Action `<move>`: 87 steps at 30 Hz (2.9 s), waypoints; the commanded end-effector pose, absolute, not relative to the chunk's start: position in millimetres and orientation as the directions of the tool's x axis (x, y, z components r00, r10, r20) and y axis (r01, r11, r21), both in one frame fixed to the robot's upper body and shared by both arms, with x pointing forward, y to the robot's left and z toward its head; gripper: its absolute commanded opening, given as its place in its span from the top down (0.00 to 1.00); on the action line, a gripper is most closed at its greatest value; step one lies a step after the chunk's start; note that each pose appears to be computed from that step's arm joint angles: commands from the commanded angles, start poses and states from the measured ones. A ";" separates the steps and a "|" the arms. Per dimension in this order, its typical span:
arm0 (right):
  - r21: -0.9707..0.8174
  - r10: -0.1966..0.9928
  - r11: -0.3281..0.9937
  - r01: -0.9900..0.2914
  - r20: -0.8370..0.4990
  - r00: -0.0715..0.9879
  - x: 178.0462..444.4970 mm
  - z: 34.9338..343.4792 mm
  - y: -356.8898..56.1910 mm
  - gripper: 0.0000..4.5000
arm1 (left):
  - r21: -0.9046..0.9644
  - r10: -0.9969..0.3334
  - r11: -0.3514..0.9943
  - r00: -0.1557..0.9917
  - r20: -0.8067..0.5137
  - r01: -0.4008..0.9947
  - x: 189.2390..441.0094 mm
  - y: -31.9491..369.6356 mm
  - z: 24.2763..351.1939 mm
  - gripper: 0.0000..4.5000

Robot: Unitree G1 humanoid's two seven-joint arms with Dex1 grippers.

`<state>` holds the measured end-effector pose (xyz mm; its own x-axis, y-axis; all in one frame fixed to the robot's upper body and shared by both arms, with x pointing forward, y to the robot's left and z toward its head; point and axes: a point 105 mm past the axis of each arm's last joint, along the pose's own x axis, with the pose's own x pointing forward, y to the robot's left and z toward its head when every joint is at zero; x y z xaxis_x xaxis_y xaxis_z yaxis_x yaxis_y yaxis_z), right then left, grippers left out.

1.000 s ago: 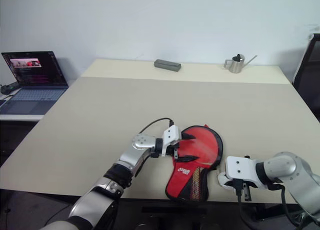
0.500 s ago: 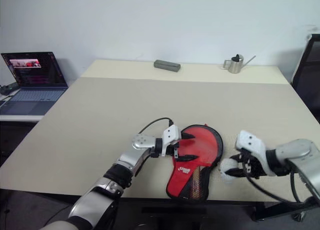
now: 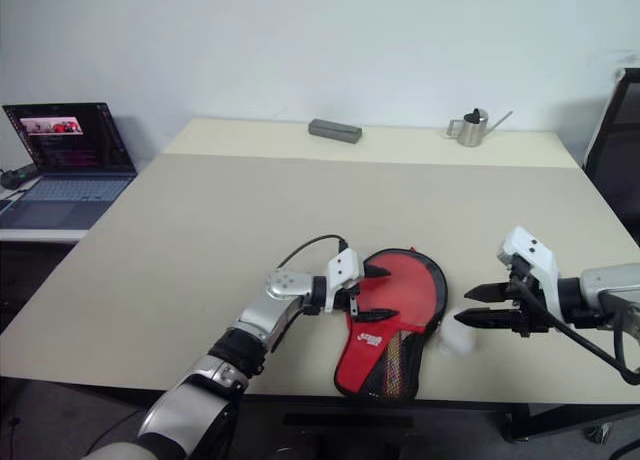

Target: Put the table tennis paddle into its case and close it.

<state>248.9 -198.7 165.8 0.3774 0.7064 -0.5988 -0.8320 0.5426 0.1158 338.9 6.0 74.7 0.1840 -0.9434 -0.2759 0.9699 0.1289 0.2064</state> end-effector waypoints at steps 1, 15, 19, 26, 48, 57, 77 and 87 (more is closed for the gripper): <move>0.078 0.722 0.549 -0.832 -0.546 0.425 256.9 184.8 -199.3 0.07 | 0.177 -0.932 0.110 0.163 -0.324 0.978 331.3 6.8 59.2 0.00; 0.081 0.705 0.667 -0.740 -0.390 0.593 336.7 162.9 -175.9 0.00 | 0.109 -0.983 0.171 0.177 -0.046 0.979 340.5 18.5 146.1 0.00; 0.076 0.706 0.670 -0.739 -0.372 0.602 354.4 152.7 -167.5 0.00 | 0.110 -0.983 0.178 0.183 -0.034 0.978 338.9 29.7 155.8 0.00; 0.080 0.673 0.713 -0.696 -0.355 0.649 384.2 133.1 -161.6 0.00 | 0.074 -0.974 0.206 0.212 -0.083 0.976 335.6 72.4 158.5 0.00; 0.110 0.671 0.700 -0.706 -0.440 0.597 406.2 105.2 -146.4 0.93 | 0.078 -0.947 0.278 0.286 -0.143 0.957 327.4 95.5 144.3 0.00; -0.001 0.697 0.654 -0.757 -0.387 0.603 422.3 128.3 -116.9 1.00 | 0.068 -0.946 0.274 0.282 -0.159 0.959 322.6 100.1 140.0 0.00; -0.123 0.719 0.568 -0.814 -0.408 0.563 435.8 138.0 -71.3 1.00 | 0.065 -0.945 0.267 0.275 -0.178 0.961 319.7 95.4 132.6 0.00; 0.012 0.728 0.648 -0.762 -0.303 0.615 442.0 159.8 -80.9 0.49 | 0.083 -0.951 0.223 0.236 -0.198 0.971 321.3 89.2 131.8 0.00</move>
